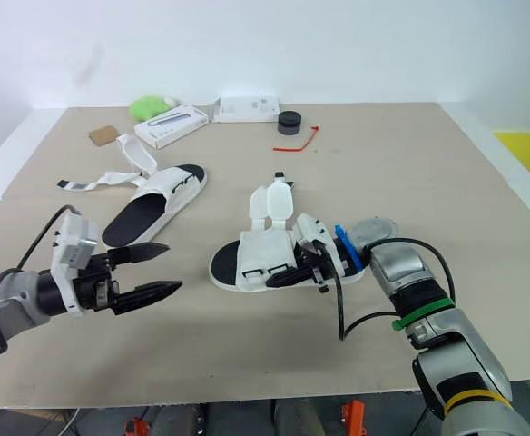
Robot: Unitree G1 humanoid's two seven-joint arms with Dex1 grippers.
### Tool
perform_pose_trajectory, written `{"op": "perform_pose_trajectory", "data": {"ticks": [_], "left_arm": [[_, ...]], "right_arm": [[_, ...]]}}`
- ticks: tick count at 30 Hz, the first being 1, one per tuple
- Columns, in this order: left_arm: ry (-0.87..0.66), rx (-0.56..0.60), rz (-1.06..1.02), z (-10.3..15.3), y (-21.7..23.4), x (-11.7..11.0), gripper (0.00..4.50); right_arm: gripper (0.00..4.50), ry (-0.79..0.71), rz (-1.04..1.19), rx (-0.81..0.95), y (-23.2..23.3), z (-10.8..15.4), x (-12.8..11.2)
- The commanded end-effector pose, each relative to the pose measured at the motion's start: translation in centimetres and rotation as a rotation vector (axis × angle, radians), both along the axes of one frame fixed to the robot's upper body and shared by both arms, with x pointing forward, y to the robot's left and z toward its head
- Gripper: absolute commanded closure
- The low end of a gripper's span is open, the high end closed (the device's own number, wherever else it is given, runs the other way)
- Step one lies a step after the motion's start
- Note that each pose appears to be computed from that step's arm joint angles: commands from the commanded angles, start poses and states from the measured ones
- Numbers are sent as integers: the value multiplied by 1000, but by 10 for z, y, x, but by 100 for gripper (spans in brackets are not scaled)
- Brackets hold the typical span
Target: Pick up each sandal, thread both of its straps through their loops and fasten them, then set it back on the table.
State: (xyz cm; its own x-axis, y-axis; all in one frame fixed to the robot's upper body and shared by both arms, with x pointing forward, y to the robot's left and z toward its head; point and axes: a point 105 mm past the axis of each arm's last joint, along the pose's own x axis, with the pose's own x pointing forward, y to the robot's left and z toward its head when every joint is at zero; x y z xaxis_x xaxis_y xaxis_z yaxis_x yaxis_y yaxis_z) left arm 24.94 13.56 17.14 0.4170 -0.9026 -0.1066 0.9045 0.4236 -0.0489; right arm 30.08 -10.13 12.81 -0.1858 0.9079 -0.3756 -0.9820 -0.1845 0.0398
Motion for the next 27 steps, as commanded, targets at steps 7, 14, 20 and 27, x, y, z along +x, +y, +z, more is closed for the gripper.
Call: {"op": "perform_pose_trajectory", "data": {"ticks": [7, 14, 20, 27], "left_arm": [[-124, 25, -95, -4, -14, 30, 326], [-133, 112, -252, -27, -34, 30, 445], [-103, 201, -254, -50, -46, 26, 445], [-83, 294, -181, -72, -43, 32, 445]], "right_arm": [[450, 5, 116, -7, 1, 0, -28], [450, 16, 104, 4, 4, -3, -35], [450, 26, 71, 29, 8, -2, -33], [450, 25, 48, 42, 12, -2, -30]]}}
